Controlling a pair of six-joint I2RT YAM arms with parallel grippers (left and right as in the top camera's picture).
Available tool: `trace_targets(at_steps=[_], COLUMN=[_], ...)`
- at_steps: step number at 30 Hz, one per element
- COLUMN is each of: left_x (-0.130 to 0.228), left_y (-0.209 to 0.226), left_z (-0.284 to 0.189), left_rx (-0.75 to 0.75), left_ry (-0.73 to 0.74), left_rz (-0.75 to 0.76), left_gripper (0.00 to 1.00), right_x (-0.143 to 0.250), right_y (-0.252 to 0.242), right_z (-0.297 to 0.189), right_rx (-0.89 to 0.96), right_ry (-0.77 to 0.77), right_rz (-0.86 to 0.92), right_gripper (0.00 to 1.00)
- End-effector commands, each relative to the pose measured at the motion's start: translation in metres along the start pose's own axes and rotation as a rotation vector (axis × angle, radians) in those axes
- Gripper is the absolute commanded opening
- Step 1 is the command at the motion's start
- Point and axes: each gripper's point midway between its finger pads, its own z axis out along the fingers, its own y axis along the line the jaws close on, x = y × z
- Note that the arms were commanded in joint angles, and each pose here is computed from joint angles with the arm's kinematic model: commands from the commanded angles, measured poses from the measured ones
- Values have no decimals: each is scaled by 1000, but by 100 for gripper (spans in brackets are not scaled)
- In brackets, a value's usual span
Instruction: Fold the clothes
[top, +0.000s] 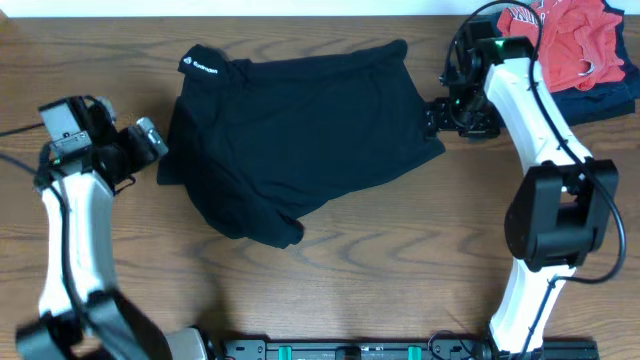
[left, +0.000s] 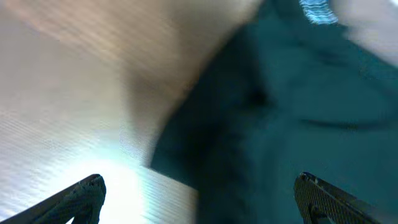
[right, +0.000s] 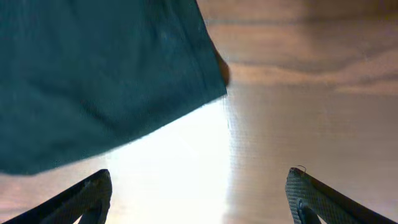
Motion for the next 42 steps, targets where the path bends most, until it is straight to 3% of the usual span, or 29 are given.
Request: trace_targets(at_steps=[1, 13, 17, 20, 29, 35, 40, 42], left_x=[23, 174, 211, 230, 265, 274, 276, 274], left_y=[-57, -178, -171, -154, -128, -116, -111, -110], left_z=[-15, -9, 0, 12, 40, 37, 32, 32], left_rx=[172, 397, 288, 171, 65, 13, -24, -26], left_ry=[66, 397, 504, 594, 789, 854, 881, 876], left_rz=[120, 812, 949, 976, 911, 862, 817, 810], left_gripper=[98, 98, 98, 98, 98, 66, 14, 6], right_x=[6, 5, 5, 6, 4, 3, 4, 7], right_y=[1, -8, -8, -9, -8, -7, -7, -7], right_z=[-39, -49, -49, -49, -49, -49, -47, -44], right_rx=[-20, -14, -14, -13, -14, -14, -14, -13], right_ry=[-77, -101, -103, -101, -108, -110, -104, -90], right_rz=[18, 38, 38, 38, 25, 25, 23, 25], right_gripper=[88, 90, 90, 90, 90, 90, 89, 87])
